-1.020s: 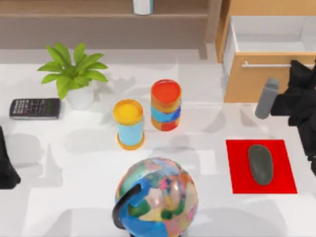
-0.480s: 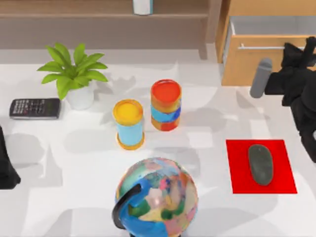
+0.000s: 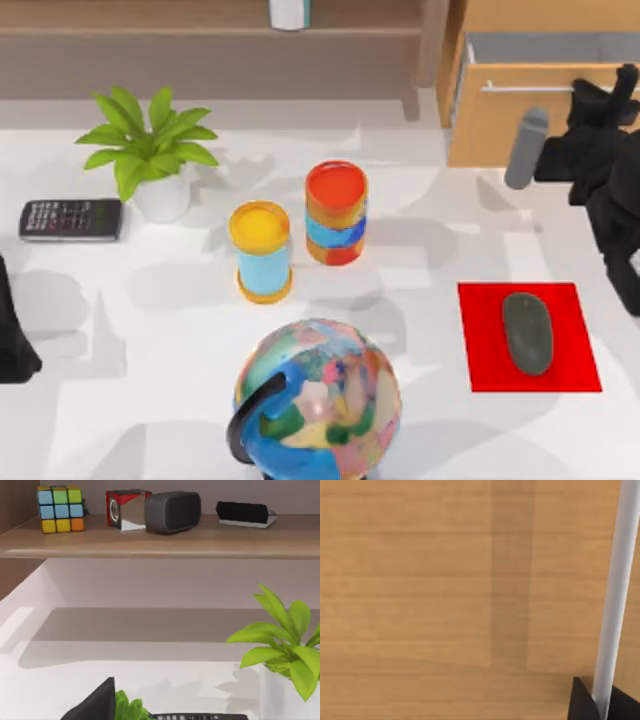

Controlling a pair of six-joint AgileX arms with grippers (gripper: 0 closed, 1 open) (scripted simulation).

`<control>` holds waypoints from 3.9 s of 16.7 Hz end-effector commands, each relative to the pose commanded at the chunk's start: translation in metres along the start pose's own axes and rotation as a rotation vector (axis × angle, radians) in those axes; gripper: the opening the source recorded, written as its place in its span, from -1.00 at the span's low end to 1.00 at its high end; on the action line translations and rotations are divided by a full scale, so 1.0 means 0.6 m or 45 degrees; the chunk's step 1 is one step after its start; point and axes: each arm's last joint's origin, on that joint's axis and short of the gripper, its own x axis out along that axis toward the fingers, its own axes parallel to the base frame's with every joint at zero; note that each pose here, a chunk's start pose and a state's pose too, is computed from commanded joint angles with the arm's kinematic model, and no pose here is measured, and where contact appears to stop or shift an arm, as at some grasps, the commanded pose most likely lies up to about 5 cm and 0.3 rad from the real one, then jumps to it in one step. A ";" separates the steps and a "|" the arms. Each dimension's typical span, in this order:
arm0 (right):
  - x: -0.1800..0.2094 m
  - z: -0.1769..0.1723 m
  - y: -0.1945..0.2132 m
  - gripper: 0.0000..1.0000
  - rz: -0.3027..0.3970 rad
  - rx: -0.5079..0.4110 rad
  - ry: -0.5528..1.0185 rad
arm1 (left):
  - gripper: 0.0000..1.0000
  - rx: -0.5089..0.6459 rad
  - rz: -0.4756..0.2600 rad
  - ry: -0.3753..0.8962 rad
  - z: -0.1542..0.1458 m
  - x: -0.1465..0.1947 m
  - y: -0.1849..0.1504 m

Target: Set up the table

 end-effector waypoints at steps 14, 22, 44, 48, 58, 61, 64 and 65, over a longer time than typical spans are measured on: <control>0.105 -0.001 0.000 -1.00 0.002 -0.001 0.001 | 1.00 0.000 0.000 0.000 0.000 0.000 0.000; 0.105 -0.001 0.000 -0.10 0.002 -0.001 0.001 | 1.00 0.000 0.000 0.000 0.000 0.000 0.000; 0.078 0.010 0.001 1.00 0.003 0.001 -0.021 | 1.00 0.000 0.000 0.000 0.000 0.000 0.000; 0.055 0.008 0.003 1.00 0.007 0.002 -0.016 | 1.00 0.000 0.000 0.000 0.000 0.000 0.000; 0.026 -0.001 0.023 1.00 0.072 -0.002 -0.001 | 1.00 0.000 0.000 0.000 0.000 0.000 0.000; 0.024 0.033 0.002 1.00 -0.004 0.093 -0.041 | 1.00 0.000 0.000 0.000 0.000 0.000 0.000; 0.013 0.101 -0.021 1.00 -0.077 0.316 -0.115 | 1.00 0.000 0.000 0.000 0.000 0.000 0.000; 0.009 0.128 -0.028 1.00 -0.093 0.414 -0.141 | 1.00 0.000 0.000 0.000 0.000 0.000 0.000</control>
